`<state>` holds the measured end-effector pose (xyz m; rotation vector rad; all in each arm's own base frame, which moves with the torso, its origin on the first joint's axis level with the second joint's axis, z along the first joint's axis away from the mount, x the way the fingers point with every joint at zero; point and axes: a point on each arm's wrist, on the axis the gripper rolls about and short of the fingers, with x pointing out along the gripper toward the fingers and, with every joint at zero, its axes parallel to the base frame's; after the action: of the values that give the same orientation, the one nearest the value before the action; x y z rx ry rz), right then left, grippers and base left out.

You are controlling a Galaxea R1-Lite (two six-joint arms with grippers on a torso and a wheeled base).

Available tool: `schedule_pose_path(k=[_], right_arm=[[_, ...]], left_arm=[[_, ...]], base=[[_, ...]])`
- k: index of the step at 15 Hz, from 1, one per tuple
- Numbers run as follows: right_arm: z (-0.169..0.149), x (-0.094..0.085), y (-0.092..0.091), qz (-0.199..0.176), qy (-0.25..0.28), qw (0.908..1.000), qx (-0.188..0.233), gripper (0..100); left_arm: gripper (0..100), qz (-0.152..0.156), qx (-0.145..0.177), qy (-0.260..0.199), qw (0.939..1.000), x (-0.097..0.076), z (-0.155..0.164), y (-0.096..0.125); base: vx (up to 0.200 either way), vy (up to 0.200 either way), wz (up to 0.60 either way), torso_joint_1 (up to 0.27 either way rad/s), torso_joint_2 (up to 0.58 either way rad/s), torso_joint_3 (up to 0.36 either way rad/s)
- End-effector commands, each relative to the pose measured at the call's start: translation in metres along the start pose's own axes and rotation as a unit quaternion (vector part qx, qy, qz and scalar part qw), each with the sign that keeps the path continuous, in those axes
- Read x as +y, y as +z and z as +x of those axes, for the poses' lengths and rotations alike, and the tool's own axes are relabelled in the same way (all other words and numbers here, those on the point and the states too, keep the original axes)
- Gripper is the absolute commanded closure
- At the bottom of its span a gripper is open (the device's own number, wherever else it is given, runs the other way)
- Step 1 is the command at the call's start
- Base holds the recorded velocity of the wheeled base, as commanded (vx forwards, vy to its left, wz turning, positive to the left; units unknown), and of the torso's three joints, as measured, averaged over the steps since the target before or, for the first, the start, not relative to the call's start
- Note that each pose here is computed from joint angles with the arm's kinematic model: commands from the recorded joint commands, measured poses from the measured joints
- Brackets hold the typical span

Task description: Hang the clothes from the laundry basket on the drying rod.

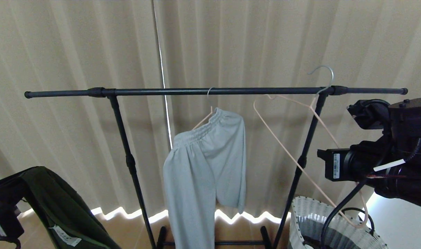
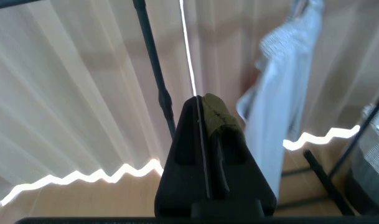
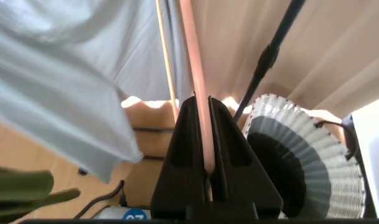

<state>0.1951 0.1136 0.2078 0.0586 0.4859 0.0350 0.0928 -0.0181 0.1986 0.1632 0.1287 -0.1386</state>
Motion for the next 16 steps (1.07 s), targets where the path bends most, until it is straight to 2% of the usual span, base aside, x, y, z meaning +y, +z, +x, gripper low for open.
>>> schedule_pose_path(k=[1,5,8,13,14,16], right_arm=[[-0.005,-0.002,0.002,0.001,0.003,1.0000,-0.009,100],[-0.017,-0.006,0.005,0.001,0.010,0.9997,-0.025,100],[-0.028,-0.012,0.002,-0.020,0.015,0.9991,-0.033,100],[-0.042,-0.019,-0.007,-0.026,0.083,0.9959,-0.024,100],[-0.042,-0.018,-0.006,-0.025,0.097,0.9946,-0.025,100],[-0.039,-0.013,-0.001,-0.017,0.133,0.9901,-0.042,100]], left_arm=[[100,0.000,-0.001,-0.002,1.0000,0.000,-0.001,-0.001],[100,-0.001,-0.010,-0.011,0.9999,-0.002,-0.009,-0.005],[100,-0.002,-0.018,-0.011,0.9998,-0.002,-0.010,-0.001],[100,0.017,-0.034,-0.007,0.9992,0.000,-0.008,0.014],[100,0.018,-0.032,-0.008,0.9993,0.000,-0.004,0.018],[100,0.020,-0.008,-0.012,0.9997,-0.001,0.016,0.028]], base=[[0.000,0.000,0.00,0.000,0.00,0.000],[0.000,0.000,0.00,0.000,0.00,0.000],[0.000,0.000,0.00,0.000,0.00,0.000],[0.000,0.000,0.00,0.000,0.00,0.000],[0.000,0.000,0.00,0.000,0.00,0.000],[0.000,0.000,0.00,0.000,0.00,0.000]])
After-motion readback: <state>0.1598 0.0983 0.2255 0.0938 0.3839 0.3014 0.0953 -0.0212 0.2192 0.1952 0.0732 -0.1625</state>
